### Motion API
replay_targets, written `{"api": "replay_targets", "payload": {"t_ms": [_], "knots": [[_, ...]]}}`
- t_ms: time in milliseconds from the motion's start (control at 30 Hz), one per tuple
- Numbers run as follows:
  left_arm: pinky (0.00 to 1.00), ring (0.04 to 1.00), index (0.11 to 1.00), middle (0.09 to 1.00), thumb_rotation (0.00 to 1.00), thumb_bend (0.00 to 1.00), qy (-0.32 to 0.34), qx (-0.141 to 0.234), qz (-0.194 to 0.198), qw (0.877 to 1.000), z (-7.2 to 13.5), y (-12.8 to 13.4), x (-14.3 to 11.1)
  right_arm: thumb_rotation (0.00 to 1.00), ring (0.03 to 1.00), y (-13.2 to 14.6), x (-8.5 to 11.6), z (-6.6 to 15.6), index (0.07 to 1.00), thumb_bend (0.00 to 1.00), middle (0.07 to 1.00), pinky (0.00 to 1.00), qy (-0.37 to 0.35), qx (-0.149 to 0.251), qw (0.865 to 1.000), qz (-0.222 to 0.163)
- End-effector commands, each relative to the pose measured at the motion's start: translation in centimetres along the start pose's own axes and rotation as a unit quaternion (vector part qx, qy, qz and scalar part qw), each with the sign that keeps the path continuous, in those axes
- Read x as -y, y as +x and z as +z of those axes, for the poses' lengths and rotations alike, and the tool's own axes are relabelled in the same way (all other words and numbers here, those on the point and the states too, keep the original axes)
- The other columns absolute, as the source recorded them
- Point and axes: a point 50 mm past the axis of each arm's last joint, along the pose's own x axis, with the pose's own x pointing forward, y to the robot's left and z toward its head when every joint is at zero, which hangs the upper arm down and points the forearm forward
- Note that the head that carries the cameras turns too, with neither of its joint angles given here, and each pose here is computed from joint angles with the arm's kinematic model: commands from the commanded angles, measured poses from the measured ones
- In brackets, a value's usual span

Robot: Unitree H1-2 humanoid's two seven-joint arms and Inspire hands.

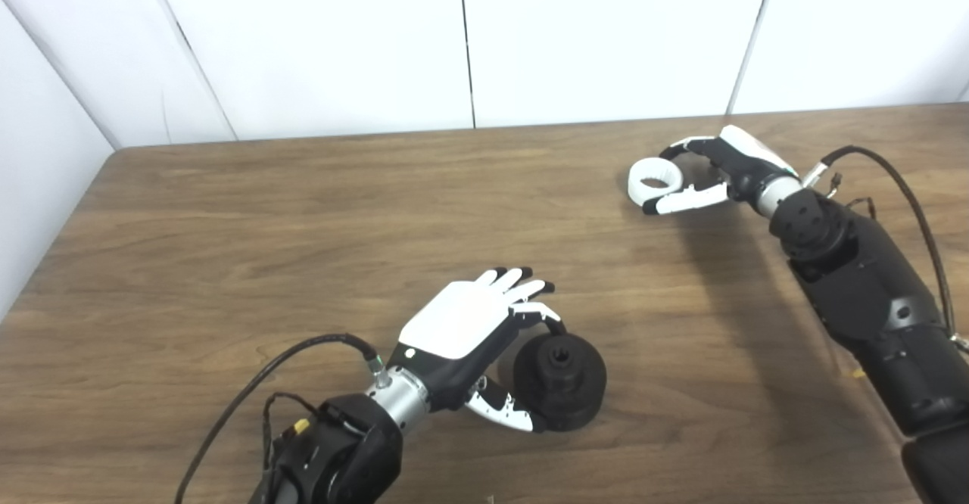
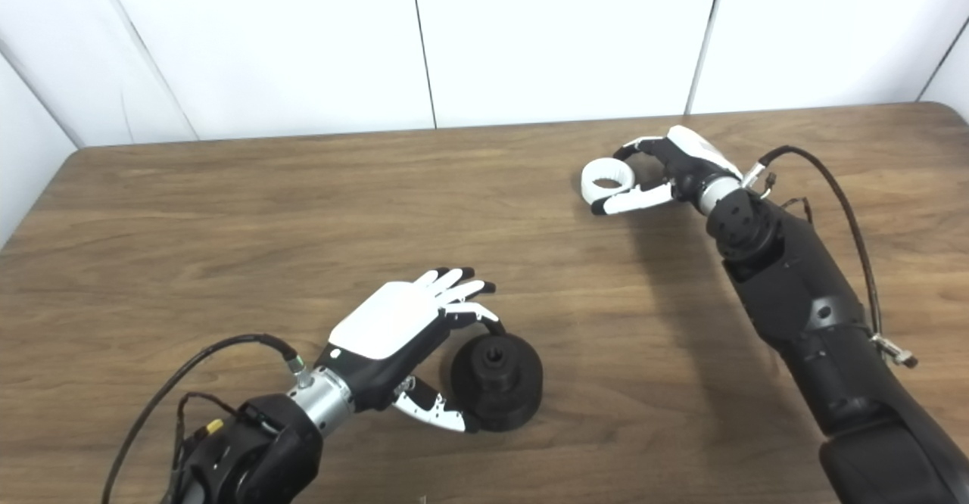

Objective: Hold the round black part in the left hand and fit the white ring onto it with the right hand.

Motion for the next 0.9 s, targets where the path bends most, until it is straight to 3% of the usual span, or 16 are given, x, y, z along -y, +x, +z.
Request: {"api": "replay_targets", "payload": {"t_ms": [0, 300, 867], "knots": [[1.00, 1.000, 0.708, 0.952, 0.24, 0.91, 0.010, -0.001, 0.002, 1.000, 0.10, -0.19, -0.31, 0.40, 0.994, 0.48, 2.34, 2.00, 0.764, 0.88, 0.915, 0.94, -0.002, 0.042, 0.998, -0.043], [1.00, 1.000, 0.708, 0.950, 0.24, 0.91, 0.008, -0.001, 0.004, 1.000, 0.20, -0.10, -0.22, 0.32, 0.981, 0.57, 2.04, 1.96, 0.734, 0.83, 0.891, 0.94, -0.017, 0.054, 0.997, -0.059], [1.00, 1.000, 0.710, 0.950, 0.24, 0.91, 0.003, -0.003, 0.006, 1.000, 0.15, -0.16, -0.09, 0.32, 0.981, 0.67, 1.60, 1.78, 0.724, 0.82, 0.898, 0.96, -0.028, 0.065, 0.995, -0.065]]}}
